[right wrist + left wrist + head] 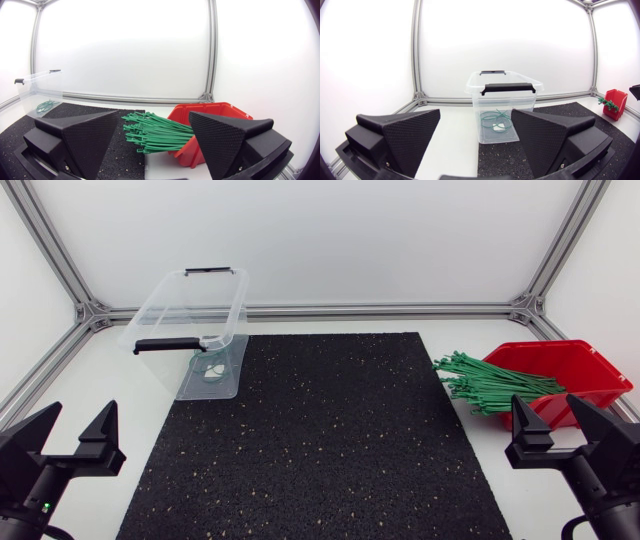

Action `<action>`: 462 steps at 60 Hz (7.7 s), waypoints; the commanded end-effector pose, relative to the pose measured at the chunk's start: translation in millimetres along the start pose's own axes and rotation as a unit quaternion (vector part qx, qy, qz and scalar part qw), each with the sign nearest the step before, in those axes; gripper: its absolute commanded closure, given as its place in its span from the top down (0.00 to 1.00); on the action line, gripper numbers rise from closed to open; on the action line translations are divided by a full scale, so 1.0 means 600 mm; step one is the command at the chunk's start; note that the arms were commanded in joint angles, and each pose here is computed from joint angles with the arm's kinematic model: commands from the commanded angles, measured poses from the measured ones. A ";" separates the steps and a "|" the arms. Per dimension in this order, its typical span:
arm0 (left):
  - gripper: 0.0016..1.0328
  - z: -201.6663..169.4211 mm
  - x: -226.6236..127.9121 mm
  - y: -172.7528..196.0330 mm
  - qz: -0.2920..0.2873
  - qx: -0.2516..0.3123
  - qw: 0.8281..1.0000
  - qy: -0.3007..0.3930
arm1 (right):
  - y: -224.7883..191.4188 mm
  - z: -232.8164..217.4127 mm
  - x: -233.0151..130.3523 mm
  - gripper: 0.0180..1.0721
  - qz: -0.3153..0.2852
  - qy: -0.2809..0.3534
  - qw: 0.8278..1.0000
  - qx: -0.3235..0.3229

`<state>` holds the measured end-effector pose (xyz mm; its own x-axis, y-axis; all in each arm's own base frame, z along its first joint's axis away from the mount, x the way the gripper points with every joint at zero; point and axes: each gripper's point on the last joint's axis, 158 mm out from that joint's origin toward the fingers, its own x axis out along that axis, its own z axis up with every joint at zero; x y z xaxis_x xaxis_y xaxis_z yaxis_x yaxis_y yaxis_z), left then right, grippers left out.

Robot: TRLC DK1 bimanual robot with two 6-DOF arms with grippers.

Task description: Take a green cable tie from the red box, thread the tail through the head to close it, then place it in the transparent bin on the left.

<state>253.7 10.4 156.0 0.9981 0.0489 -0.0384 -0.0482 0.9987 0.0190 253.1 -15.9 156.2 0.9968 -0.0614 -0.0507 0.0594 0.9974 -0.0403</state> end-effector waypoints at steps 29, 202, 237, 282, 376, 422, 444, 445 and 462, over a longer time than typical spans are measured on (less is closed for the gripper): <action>0.96 -0.035 0.003 -0.002 -0.001 -0.013 1.000 0.023 | -0.013 0.022 -0.003 0.96 -0.016 -0.024 1.000 0.007; 0.96 -0.036 0.003 -0.002 -0.001 -0.013 1.000 0.024 | 0.012 -0.160 0.093 0.30 0.443 0.357 0.663 -0.487; 0.96 -0.036 0.003 -0.002 -0.002 -0.013 1.000 0.024 | 0.003 -0.185 0.082 0.28 0.421 0.345 0.659 -0.519; 0.96 -0.036 0.003 -0.002 -0.002 -0.013 1.000 0.024 | 0.010 -0.196 0.069 0.28 0.422 0.340 0.655 -0.527; 0.96 -0.037 0.003 -0.005 -0.005 -0.012 1.000 0.025 | -0.008 -0.188 0.076 0.24 0.395 0.336 0.651 -0.554; 0.96 -0.036 0.003 -0.004 -0.004 -0.012 1.000 0.024 | -0.011 -0.184 0.081 0.14 0.394 0.338 0.651 -0.553; 0.96 -0.036 0.003 -0.004 -0.004 -0.012 1.000 0.024 | -0.017 -0.164 0.081 0.05 0.396 0.343 0.650 -0.551; 0.96 -0.036 0.003 -0.004 -0.004 -0.012 1.000 0.024 | -0.017 -0.162 0.083 0.05 0.394 0.342 0.650 -0.552; 0.96 -0.036 0.003 -0.004 -0.004 -0.012 1.000 0.024 | -0.010 -0.124 0.092 0.05 0.390 0.338 0.660 -0.546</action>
<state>253.8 8.3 155.9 0.9985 0.0398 -0.0388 -0.0390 0.9991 0.0192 300.2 -30.2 70.2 0.4210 0.0810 -0.9034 -0.9028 0.1341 -0.4087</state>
